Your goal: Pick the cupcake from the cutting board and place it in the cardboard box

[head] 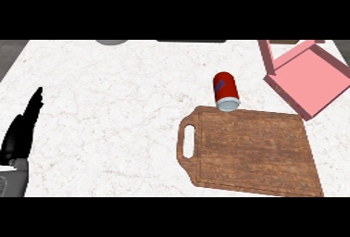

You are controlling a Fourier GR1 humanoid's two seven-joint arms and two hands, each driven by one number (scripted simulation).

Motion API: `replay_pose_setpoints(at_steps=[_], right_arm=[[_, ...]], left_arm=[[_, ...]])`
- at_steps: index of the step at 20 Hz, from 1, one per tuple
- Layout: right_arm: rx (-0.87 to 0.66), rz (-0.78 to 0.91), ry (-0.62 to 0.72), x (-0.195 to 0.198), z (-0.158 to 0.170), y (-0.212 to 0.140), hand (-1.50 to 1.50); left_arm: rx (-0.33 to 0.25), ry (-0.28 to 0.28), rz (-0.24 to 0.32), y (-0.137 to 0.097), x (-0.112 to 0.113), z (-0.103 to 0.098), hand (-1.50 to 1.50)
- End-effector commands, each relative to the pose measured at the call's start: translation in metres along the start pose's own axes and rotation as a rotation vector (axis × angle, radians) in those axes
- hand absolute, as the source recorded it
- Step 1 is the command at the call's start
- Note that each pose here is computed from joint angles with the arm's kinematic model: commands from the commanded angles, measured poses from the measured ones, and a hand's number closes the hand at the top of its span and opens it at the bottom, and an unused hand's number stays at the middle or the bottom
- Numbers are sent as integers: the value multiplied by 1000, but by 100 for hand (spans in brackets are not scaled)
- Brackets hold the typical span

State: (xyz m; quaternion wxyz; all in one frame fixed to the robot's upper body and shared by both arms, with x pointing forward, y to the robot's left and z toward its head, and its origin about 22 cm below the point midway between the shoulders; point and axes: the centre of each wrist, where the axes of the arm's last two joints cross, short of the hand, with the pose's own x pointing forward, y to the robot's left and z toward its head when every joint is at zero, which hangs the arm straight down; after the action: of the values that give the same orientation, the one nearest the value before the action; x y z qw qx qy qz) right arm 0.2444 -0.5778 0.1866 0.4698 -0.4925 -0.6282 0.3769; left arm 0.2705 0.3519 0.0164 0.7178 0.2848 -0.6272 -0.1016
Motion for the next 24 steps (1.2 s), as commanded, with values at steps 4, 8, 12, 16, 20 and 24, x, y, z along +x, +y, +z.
replay_pose_setpoints(at_steps=[4,8,12,16,20,24], right_arm=[[-14,-161,-96,6,-37,-28,150],[25,-275,-83,44,-88,-3,150],[6,-312,-61,63,-116,-5,150],[50,-403,-5,92,-146,11,150],[85,-447,24,112,-163,35,150],[88,-443,40,123,-168,59,150]], left_arm=[[-18,-7,-8,-6,-3,5,0],[-18,11,-14,-1,-4,1,0],[-24,-5,0,11,4,-6,0],[-28,-4,0,-9,4,-2,0],[-34,-36,-5,-1,10,-7,0],[-36,-39,-6,-6,0,3,0]])
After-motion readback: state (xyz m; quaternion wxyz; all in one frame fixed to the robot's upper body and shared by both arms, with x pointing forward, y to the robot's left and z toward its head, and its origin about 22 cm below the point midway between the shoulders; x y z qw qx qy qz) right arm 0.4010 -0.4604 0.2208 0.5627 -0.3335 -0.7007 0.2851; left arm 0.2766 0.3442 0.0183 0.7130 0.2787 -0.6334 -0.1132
